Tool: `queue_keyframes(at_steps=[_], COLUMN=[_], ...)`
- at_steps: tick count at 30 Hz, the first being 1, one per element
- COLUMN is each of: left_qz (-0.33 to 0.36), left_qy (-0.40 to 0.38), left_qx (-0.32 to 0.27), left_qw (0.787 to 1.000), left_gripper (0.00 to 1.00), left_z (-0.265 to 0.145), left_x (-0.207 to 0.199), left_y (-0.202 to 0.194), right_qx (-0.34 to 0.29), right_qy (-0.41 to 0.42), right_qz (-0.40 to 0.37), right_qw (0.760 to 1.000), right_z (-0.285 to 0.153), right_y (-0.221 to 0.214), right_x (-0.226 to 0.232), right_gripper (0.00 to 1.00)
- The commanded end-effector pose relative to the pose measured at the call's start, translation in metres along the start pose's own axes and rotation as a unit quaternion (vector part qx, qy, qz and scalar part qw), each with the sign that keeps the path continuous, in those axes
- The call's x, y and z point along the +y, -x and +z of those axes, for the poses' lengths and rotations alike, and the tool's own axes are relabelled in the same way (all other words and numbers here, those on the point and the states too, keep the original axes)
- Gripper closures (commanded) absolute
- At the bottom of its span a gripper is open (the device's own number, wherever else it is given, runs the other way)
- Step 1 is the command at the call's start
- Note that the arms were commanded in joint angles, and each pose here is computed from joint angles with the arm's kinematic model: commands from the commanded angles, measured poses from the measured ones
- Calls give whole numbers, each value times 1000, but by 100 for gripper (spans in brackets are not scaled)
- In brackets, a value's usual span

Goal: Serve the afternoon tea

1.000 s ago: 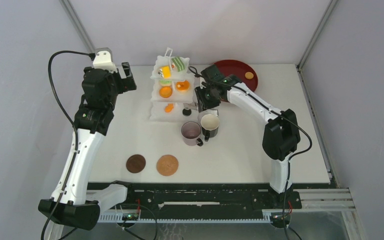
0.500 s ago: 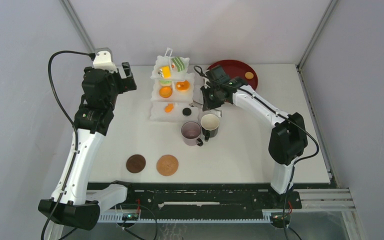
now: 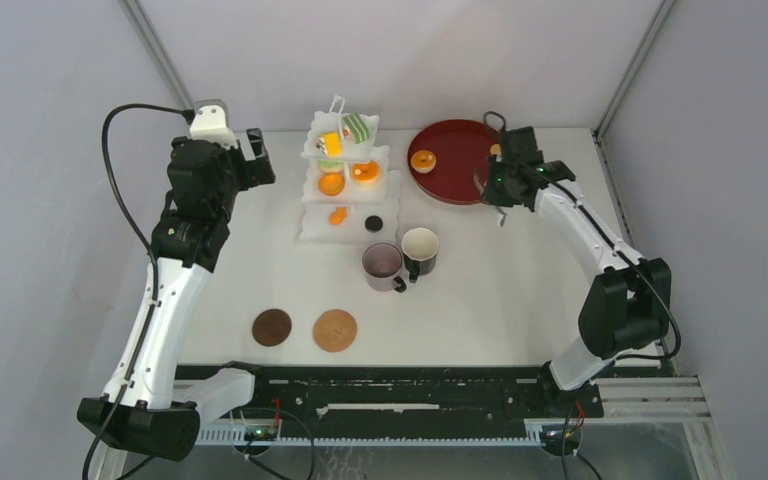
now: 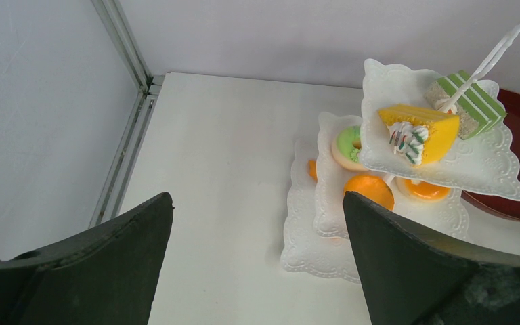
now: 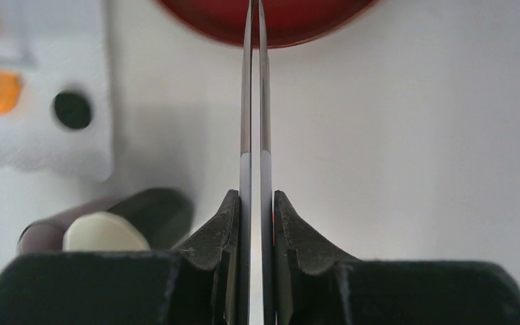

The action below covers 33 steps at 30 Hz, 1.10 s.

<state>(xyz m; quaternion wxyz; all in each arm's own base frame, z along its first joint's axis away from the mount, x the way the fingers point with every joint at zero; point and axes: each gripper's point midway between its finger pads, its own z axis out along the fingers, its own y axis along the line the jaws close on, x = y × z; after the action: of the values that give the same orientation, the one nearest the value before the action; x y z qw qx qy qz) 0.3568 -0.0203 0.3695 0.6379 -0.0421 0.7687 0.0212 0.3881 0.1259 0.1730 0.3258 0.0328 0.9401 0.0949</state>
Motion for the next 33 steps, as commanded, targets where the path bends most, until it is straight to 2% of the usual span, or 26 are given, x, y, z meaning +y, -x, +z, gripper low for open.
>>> queue_keyframes(at_steps=[1, 18, 26, 33], left_qz=[-5, -5, -3, 5], left_qy=[-9, -9, -9, 2], left_qx=[-19, -15, -11, -14], left_qw=[1000, 1000, 1000, 1000], left_gripper=[0, 0, 0, 0], left_z=[-1, 6, 8, 6], left_x=[-3, -5, -5, 0], left_y=[8, 9, 6, 9], right_qx=[-37, 1, 5, -15], right_qy=[-52, -67, -11, -10], right_qz=[61, 63, 33, 8], right_qw=[996, 996, 999, 1000], right_z=[2, 51, 63, 63], right_y=[22, 13, 21, 44], right_x=[-42, -59, -27, -3], right_gripper=[100, 100, 100, 100])
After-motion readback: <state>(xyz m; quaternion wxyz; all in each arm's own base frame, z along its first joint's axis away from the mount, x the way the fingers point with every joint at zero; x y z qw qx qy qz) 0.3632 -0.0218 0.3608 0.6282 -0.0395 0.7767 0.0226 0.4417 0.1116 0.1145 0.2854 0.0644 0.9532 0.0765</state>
